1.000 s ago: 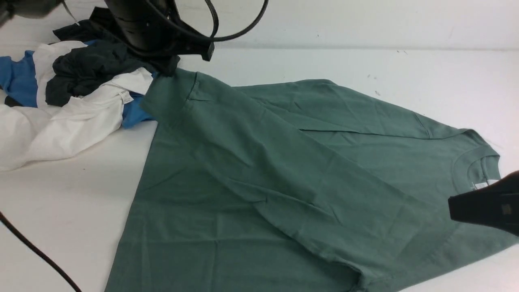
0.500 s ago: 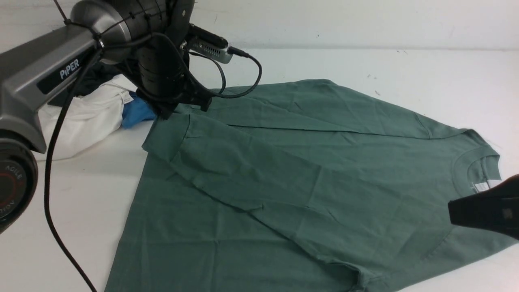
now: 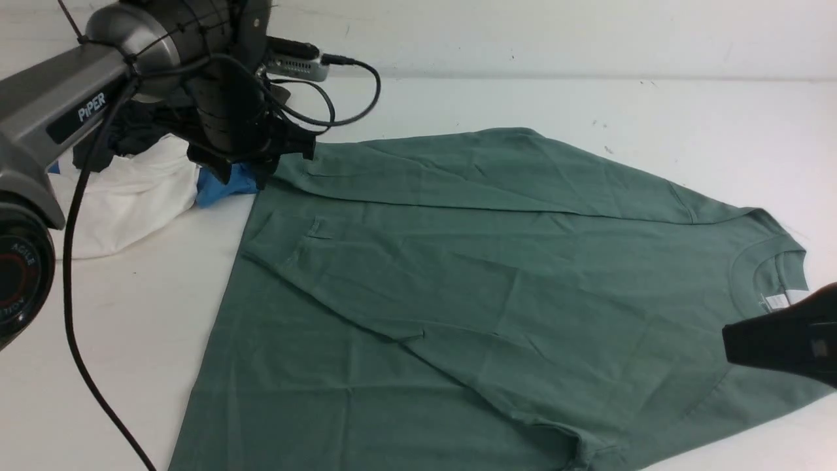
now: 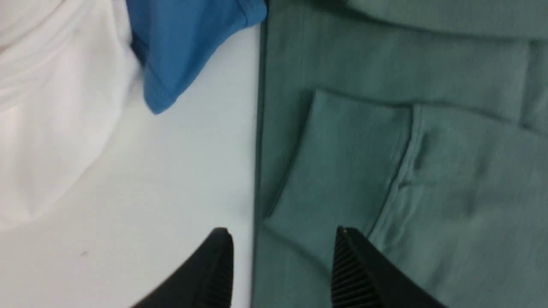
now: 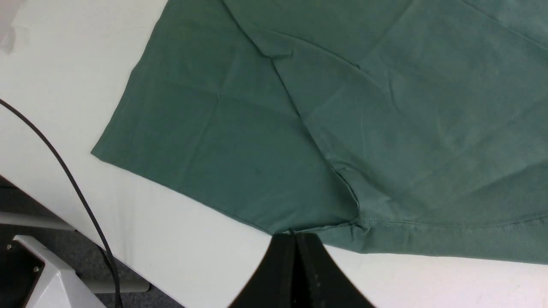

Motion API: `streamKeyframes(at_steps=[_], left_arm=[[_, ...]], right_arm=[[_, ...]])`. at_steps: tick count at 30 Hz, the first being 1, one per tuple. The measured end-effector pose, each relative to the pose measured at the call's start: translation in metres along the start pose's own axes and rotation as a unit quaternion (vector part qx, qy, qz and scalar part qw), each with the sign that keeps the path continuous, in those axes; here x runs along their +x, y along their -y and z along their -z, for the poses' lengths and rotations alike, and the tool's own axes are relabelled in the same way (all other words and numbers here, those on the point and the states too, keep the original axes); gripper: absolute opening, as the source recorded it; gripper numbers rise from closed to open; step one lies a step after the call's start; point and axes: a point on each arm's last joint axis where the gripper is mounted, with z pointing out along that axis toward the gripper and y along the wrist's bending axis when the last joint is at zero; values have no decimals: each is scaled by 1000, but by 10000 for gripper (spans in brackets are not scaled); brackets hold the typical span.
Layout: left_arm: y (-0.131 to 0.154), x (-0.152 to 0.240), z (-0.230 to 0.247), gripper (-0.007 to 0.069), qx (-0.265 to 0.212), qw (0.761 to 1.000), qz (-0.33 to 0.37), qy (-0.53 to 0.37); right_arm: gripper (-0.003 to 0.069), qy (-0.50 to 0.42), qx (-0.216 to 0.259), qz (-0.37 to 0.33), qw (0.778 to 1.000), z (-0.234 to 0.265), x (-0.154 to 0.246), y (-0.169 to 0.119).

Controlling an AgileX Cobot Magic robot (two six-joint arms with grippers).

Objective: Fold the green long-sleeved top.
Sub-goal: Use the left arm to clamp the cuff farthest from it

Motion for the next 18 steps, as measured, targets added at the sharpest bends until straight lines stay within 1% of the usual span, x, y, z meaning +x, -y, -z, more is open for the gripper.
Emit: streamKeyframes(at_steps=[4,5,6,7,8,9,11,14,15,16,18], left_arm=[[-15,-23,-24,301,85,992,86,33],[-15,-23,-26,301,88,991,90,33],[-19,-31,-38,301,110,986,113,47],[-20,-32,-40,301,115,985,118,50],[-23,-36,-53,301,126,981,135,57],[-24,-37,-53,301,127,980,138,59],[-30,-39,-74,301,143,972,177,53],[-33,-37,-93,301,159,961,225,37],[-33,-37,-94,301,160,960,227,36],[-34,-37,-98,301,165,956,241,35],[-33,-38,-113,301,190,939,284,37]], right_arm=[[-15,0,0,0,1000,0,0,0],[-15,0,0,0,1000,0,0,0],[-15,0,0,0,1000,0,0,0],[-15,0,0,0,1000,0,0,0],[-15,0,0,0,1000,0,0,0],[-15,0,0,0,1000,0,0,0],[-15,0,0,0,1000,0,0,0],[-15,0,0,0,1000,0,0,0],[-15,0,0,0,1000,0,0,0],[-15,0,0,0,1000,0,0,0],[-15,0,0,0,1000,0,0,0]])
